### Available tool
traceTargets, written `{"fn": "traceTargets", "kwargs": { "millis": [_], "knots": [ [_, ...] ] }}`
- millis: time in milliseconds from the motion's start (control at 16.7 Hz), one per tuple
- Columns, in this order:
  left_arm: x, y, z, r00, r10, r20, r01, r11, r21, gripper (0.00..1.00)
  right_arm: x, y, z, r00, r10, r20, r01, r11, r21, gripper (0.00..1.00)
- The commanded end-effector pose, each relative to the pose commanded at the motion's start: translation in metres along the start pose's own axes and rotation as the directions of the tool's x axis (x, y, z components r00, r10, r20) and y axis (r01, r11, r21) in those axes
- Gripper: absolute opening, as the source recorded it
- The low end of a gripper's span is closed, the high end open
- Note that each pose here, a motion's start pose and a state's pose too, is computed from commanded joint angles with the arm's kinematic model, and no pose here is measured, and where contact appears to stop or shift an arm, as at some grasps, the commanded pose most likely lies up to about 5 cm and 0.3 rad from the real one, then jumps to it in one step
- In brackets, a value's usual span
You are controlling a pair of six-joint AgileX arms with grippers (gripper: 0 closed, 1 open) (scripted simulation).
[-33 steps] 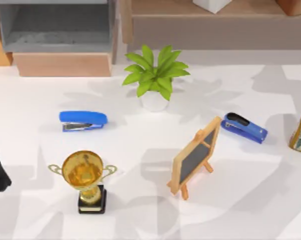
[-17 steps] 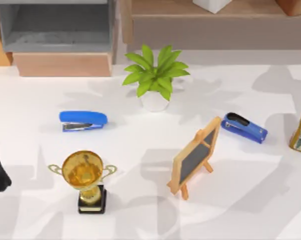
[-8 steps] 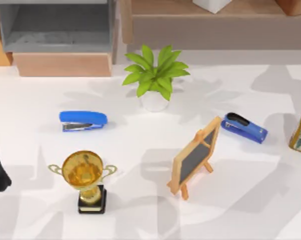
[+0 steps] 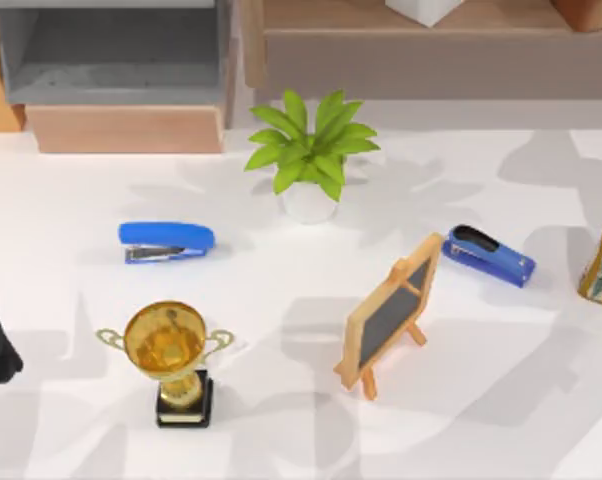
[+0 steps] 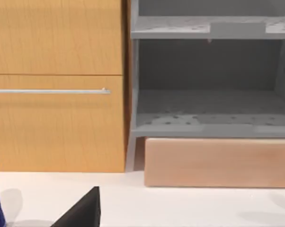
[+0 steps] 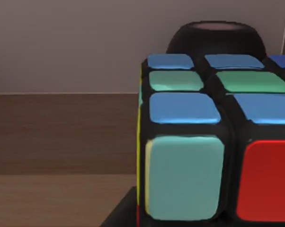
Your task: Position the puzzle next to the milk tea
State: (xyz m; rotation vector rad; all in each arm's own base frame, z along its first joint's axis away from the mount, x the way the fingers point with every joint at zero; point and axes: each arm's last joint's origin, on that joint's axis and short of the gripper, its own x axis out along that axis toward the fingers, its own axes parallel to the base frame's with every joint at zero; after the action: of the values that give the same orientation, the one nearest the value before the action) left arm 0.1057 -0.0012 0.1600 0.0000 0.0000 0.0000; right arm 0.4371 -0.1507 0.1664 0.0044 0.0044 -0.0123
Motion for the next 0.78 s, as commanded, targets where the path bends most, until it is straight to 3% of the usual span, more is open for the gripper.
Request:
{"fn": "traceTargets", "kwargs": {
  "millis": [420, 780],
  "knots": [
    [0.0, 0.0, 0.0, 1.0, 0.0, 0.0, 0.0, 1.0, 0.0, 1.0, 0.01, 0.006, 0.057, 0.997, -0.053, -0.054, 0.056, 0.997, 0.056, 0.0],
    [0.0, 0.0, 0.0, 1.0, 0.0, 0.0, 0.0, 1.0, 0.0, 1.0, 0.0, 0.02, 0.123, 0.939, -0.128, -0.318, 0.168, 0.98, 0.102, 0.0]
  ]
}}
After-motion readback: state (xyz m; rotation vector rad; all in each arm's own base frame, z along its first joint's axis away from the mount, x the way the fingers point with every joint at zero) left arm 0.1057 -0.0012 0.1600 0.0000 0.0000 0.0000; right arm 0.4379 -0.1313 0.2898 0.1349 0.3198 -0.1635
